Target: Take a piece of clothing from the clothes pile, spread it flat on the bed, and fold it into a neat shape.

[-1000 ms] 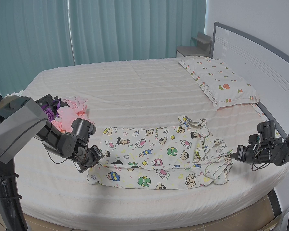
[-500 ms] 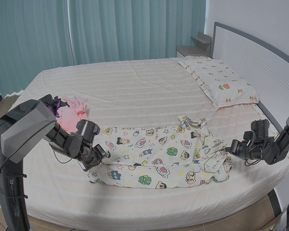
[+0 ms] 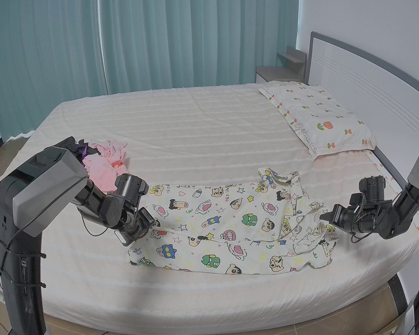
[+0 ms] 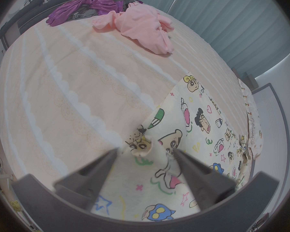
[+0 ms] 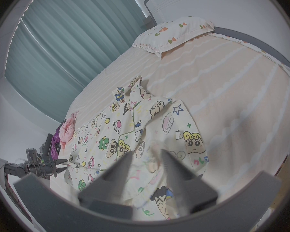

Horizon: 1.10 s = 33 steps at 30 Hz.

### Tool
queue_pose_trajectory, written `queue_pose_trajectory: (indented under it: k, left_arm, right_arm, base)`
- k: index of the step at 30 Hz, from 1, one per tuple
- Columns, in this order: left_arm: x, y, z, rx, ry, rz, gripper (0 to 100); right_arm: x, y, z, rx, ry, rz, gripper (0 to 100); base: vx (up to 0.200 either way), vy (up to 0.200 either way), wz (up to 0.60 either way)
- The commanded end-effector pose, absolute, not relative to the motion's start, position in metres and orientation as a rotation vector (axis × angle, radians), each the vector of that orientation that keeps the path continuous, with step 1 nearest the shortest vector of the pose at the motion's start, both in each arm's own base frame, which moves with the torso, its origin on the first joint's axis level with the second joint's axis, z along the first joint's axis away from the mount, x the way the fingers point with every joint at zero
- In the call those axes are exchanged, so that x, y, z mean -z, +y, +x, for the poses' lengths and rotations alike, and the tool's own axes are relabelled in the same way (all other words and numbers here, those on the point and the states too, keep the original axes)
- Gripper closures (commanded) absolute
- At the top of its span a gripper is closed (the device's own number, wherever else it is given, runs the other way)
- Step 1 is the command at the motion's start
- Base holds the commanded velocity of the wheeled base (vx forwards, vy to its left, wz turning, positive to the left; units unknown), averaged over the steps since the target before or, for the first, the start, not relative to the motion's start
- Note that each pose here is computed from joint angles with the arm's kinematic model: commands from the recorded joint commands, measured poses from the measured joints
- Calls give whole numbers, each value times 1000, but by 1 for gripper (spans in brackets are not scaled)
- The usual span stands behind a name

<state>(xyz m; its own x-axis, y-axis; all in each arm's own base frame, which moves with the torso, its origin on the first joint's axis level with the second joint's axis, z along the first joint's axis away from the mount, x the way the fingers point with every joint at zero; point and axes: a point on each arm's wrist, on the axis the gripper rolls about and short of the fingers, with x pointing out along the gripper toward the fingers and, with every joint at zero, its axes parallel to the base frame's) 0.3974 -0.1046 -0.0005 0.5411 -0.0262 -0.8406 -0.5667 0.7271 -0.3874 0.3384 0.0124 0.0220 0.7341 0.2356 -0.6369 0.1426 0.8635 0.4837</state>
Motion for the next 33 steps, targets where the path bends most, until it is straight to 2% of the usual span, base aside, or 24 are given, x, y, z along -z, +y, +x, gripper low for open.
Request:
queue_pose_trajectory:
  k: [1,5,6,8,13,17,22,25,29,33]
  left_arm:
    - [3,-103,401,-377,950,-740,0]
    - [-4,-94,403,-390,932,-776,0]
    - [-15,-85,401,-389,917,-800,0]
    - [-22,-79,396,-375,924,-821,0]
    - [-51,-53,368,-312,970,-939,0]
    - [-56,-40,333,-285,1013,-1032,0]
    - [-51,-36,301,-243,955,-1111,0]
    - [-40,-36,285,-222,889,-1175,0]
    - [-41,-36,284,-185,817,-1188,0]
    - [-39,-35,283,-190,823,-1185,0]
  right_arm:
    - [-23,4,341,-16,736,599,0]
    - [-36,-1,339,12,663,684,0]
    - [-46,-2,329,25,627,761,0]
    - [-53,1,321,23,611,809,0]
    - [-58,25,293,-5,611,956,0]
    - [-48,43,282,7,632,1058,0]
    - [-22,57,280,62,679,1014,0]
    - [-2,63,277,76,688,923,0]
    - [3,66,267,49,688,890,0]
    - [3,65,264,46,681,890,0]
  base:
    - [0,0,0]
    - [0,0,0]
    - [0,0,0]
    - [0,0,0]
    - [0,0,0]
    - [0,0,0]
    - [0,0,0]
    - [0,0,0]
    - [0,0,0]
    - [0,0,0]
